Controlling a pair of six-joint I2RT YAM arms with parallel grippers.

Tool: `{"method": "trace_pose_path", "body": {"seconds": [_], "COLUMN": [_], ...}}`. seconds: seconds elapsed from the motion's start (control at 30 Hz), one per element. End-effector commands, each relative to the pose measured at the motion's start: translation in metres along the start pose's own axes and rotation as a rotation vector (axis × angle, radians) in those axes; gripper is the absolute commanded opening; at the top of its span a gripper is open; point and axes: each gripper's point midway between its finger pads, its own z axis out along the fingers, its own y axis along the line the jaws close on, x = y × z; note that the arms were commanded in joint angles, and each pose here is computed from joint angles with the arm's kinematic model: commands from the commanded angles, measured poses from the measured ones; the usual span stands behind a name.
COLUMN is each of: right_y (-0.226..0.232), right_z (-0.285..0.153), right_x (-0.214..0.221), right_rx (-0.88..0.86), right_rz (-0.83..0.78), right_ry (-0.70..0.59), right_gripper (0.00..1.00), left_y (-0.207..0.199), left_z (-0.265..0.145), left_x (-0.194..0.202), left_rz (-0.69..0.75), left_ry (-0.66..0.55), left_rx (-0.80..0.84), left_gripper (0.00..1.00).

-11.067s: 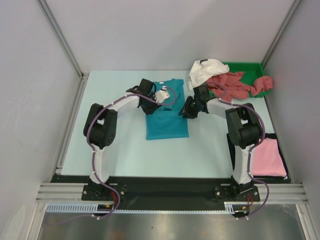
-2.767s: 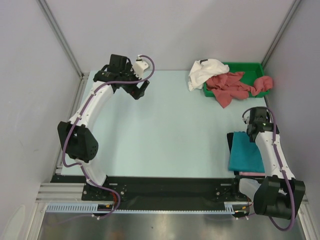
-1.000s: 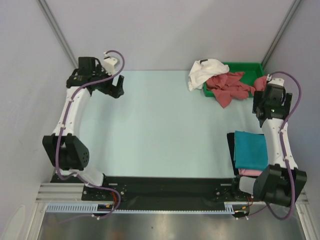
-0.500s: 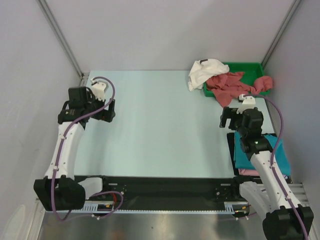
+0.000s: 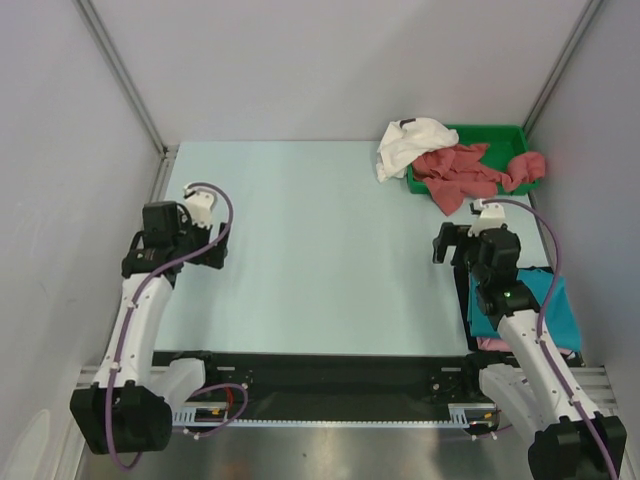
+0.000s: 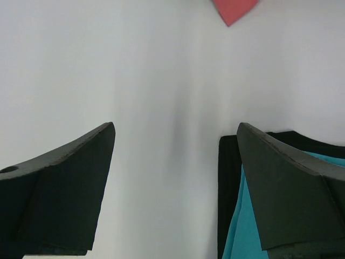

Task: Fold and stack the t-shirts
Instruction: Neatly place the folded tshirt to the corner

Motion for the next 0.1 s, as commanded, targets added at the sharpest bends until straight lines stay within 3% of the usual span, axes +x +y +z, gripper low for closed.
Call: {"method": "trace_pose_path", "body": {"seconds": [0.0,0.07], "right_y": [0.0039,0.0037], "right_z": [-0.0009,-0.0023], "right_x": [-0.018,-0.0202], "right_rx": [-0.01,-0.007], "right_rz": [0.012,0.015], "right_ry": [-0.07,-0.072], "right_gripper": [1.0,1.0], "left_y": [0.0027,0.0026], "left_z": [-0.0016,-0.0014], "left_x": [-0.0098,-0.0142], "left_rz": [0.026,0.004], "left_ry": [-0.053,-0.069], "left_rx": [-0.015,-0.016], "left_gripper": [1.0,1.0]}}
